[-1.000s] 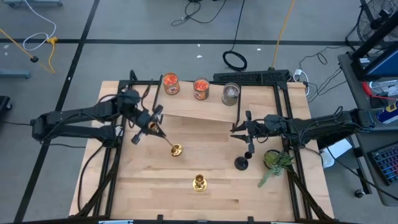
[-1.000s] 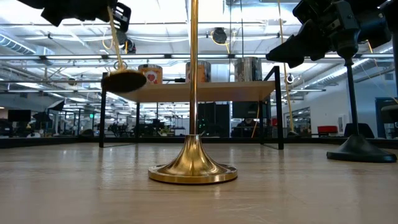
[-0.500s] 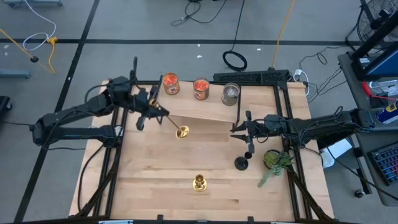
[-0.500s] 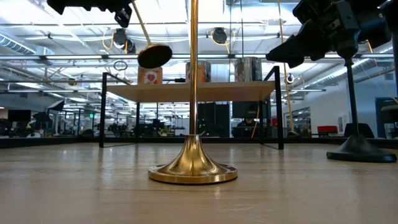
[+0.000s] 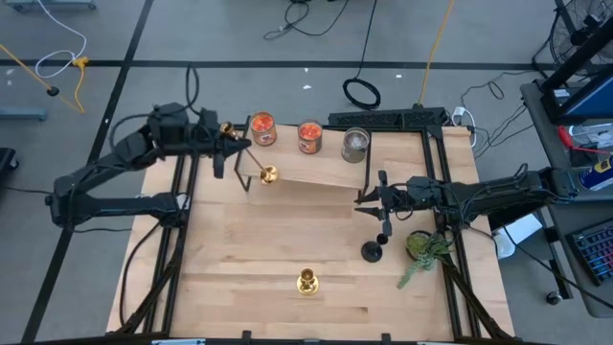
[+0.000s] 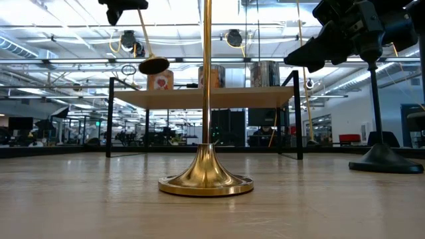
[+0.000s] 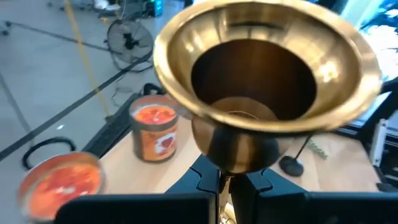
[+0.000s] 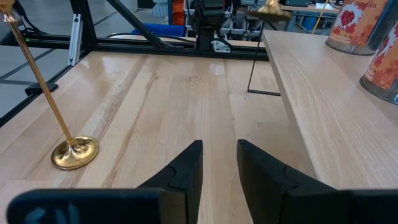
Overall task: Pick & Place candle stick holders
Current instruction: Put the left gold candle holder on the shelf
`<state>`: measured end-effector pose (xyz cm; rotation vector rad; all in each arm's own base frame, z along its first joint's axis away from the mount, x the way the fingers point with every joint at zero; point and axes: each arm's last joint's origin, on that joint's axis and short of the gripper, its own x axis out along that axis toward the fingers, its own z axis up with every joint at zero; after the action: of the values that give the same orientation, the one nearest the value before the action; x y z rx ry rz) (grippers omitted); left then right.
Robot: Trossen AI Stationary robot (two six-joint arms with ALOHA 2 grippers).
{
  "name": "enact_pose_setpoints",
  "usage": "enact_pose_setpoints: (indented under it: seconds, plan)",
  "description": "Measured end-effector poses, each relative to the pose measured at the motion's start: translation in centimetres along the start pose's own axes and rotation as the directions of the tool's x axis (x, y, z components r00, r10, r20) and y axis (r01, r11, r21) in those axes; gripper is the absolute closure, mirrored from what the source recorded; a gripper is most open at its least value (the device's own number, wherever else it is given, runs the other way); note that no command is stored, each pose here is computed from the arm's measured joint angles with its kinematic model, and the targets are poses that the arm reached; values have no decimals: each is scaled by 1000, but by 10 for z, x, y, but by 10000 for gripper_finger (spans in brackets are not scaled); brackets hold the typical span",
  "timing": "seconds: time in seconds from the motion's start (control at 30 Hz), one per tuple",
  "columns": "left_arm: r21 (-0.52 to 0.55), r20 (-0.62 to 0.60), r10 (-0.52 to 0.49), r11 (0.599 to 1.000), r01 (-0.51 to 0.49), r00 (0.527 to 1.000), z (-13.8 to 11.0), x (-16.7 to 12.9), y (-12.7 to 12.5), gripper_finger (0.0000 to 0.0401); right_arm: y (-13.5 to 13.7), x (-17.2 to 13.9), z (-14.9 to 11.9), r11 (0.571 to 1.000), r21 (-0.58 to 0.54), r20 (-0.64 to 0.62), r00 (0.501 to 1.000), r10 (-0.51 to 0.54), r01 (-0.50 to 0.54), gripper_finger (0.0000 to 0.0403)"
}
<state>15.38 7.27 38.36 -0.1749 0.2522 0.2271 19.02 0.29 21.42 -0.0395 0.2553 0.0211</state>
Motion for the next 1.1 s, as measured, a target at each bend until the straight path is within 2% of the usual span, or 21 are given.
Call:
enact_pose_setpoints:
  seconds: [0.17,0.27,0.4,0.6,0.77,0.87,1.0,1.1]
  plan:
    - [13,-76,73,997,-72,994,6,-8,1,388,0,0,0,1000,0,0,1000,0,0,307]
    - [8,-135,121,993,-121,983,2,-1,8,388,0,0,0,1000,0,0,1000,0,0,308]
    - [69,-174,71,996,-60,982,-1,10,16,388,0,0,0,1000,0,0,1000,0,0,309]
    - [30,-183,91,996,-87,979,-1,24,32,388,0,0,0,1000,0,0,1000,0,0,308]
    - [74,-183,44,997,-31,982,-1,26,36,388,0,0,0,1000,0,0,1000,0,0,308]
    - [97,-163,51,995,-36,985,1,26,36,388,0,0,0,1000,0,0,1000,0,0,307]
    - [74,-156,67,996,-56,985,2,26,36,384,0,0,0,1000,0,0,1000,0,0,309]
    - [112,-157,78,992,-61,985,2,26,37,381,0,0,0,1000,0,0,1000,0,0,307]
